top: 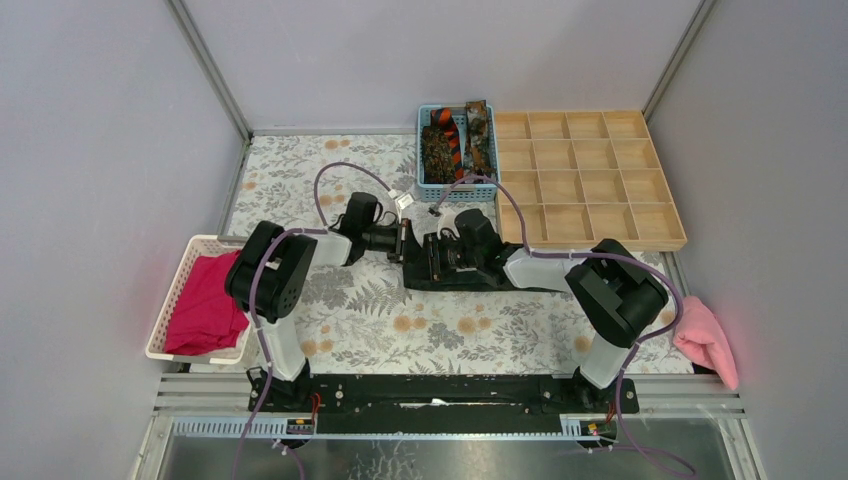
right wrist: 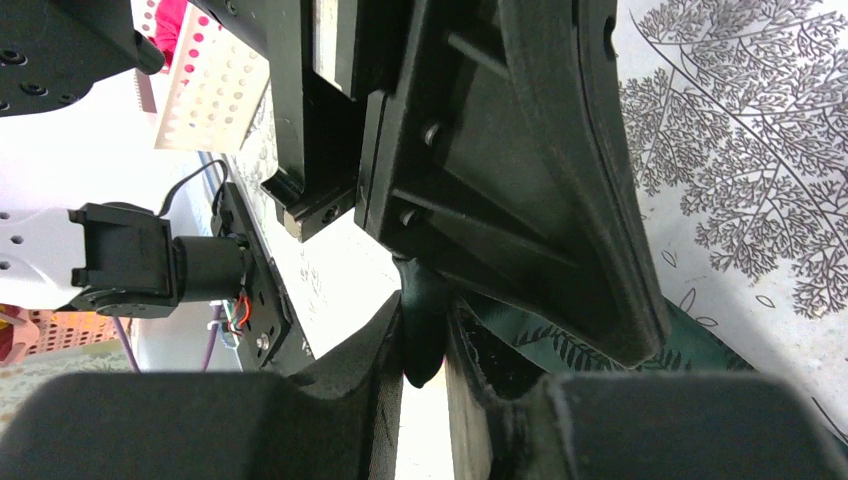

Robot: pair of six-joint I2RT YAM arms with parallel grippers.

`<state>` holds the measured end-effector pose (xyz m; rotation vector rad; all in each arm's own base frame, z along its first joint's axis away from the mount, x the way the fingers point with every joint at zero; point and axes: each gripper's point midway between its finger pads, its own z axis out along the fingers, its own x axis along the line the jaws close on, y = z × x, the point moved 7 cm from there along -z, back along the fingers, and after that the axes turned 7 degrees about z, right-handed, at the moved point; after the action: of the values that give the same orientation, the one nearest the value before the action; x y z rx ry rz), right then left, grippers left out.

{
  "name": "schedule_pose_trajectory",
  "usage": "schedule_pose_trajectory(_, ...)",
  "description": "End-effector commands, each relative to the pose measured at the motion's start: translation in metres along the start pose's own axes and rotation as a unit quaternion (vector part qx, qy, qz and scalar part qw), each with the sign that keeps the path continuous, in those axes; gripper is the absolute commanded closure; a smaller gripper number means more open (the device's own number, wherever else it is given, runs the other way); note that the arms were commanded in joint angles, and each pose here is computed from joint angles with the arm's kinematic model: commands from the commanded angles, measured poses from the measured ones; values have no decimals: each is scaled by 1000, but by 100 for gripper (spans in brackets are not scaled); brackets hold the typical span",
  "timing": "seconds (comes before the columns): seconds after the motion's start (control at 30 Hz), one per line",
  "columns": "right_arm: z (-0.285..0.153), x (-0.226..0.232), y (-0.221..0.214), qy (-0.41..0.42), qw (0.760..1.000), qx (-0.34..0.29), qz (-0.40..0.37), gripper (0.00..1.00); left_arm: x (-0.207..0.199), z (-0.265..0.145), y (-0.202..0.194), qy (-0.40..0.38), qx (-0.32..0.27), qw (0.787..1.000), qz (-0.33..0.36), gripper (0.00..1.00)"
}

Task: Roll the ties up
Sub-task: Roll the tie at the center of the board.

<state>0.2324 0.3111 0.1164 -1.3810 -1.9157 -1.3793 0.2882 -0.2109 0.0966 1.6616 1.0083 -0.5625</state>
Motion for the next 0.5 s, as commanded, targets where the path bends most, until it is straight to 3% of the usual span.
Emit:
schedule_pose_trajectory(0.0, -3, 8, 20, -5, 999, -27, -31, 74, 3, 4, -9, -14, 28, 999, -7, 100)
schedule_pose_trajectory(0.47, -21, -4, 25, -79, 994, -58, -55, 74, 29, 17, -26, 57, 80, 995, -35, 100)
